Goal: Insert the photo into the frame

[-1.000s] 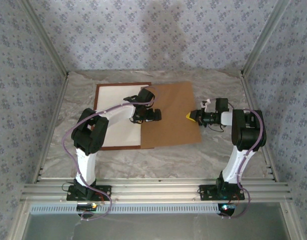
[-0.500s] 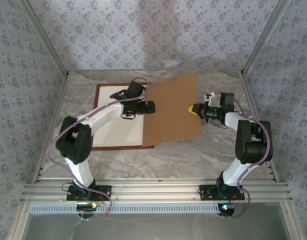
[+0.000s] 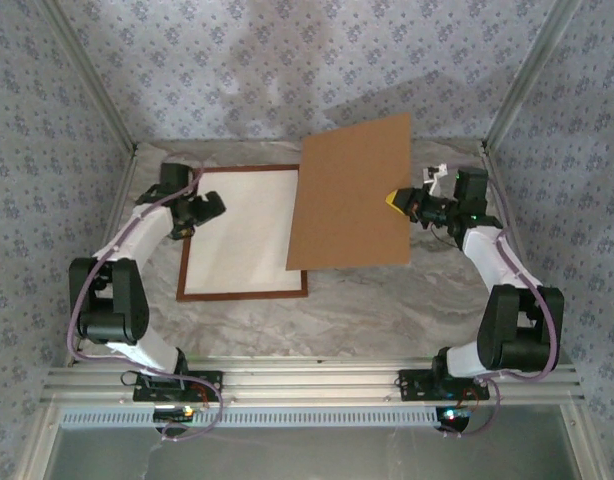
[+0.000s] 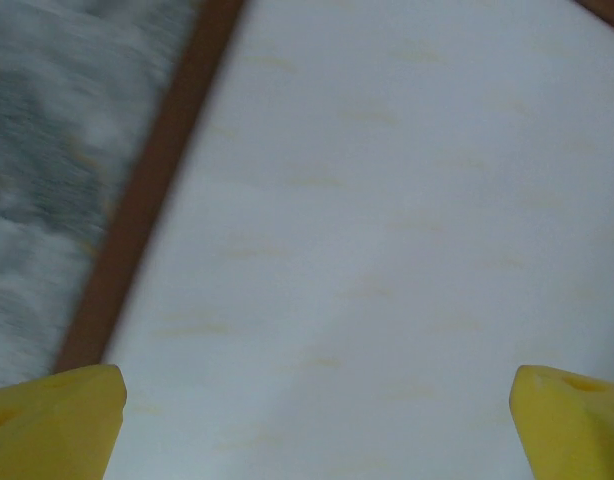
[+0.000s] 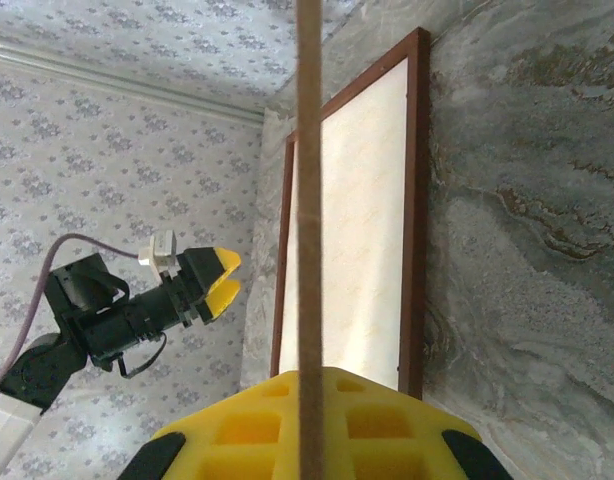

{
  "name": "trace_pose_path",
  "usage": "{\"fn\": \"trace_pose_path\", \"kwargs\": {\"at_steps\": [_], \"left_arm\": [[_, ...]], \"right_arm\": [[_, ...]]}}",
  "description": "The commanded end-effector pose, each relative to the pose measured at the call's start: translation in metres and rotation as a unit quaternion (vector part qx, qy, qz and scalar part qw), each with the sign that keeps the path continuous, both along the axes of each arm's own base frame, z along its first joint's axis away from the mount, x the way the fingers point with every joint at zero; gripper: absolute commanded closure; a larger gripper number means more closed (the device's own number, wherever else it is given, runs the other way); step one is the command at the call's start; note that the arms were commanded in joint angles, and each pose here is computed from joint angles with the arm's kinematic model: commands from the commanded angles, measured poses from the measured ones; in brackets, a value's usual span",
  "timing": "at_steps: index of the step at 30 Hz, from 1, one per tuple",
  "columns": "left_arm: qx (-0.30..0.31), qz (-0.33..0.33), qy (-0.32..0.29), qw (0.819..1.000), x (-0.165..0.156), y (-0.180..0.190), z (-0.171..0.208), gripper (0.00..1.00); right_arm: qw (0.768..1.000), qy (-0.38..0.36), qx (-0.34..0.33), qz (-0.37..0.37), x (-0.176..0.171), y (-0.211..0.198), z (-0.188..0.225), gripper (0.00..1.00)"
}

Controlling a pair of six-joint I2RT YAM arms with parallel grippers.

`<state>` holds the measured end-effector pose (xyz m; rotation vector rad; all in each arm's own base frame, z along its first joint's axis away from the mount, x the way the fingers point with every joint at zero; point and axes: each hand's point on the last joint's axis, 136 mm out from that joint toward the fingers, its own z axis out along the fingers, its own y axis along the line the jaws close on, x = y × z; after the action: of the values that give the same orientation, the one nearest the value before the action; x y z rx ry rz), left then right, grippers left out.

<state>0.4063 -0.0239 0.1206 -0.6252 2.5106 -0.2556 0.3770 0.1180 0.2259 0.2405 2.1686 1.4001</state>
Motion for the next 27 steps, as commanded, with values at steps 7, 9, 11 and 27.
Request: {"fn": "trace_pose_path", "kwargs": {"at_steps": [7,9,11,27], "left_arm": [[-0.012,0.055,0.001,0.998,0.018,0.046,-0.036,0.02],[-0.008,0.056,0.010,0.998,0.016,0.047,-0.045,0.05],[0.006,0.056,0.025,0.998,0.014,0.052,-0.054,0.12],[0.057,-0.010,0.104,0.993,0.009,0.049,-0.089,0.48]], "right_arm": [[0.997,-0.073,-0.019,0.002,0.002,-0.007,0.046,1.00],[0.997,-0.073,-0.018,0.004,0.001,-0.008,0.045,1.00],[0.997,-0.074,-0.019,0.003,-0.001,-0.008,0.042,1.00],[0.996,-0.086,-0.027,-0.012,-0.002,-0.004,0.044,1.00]]}}
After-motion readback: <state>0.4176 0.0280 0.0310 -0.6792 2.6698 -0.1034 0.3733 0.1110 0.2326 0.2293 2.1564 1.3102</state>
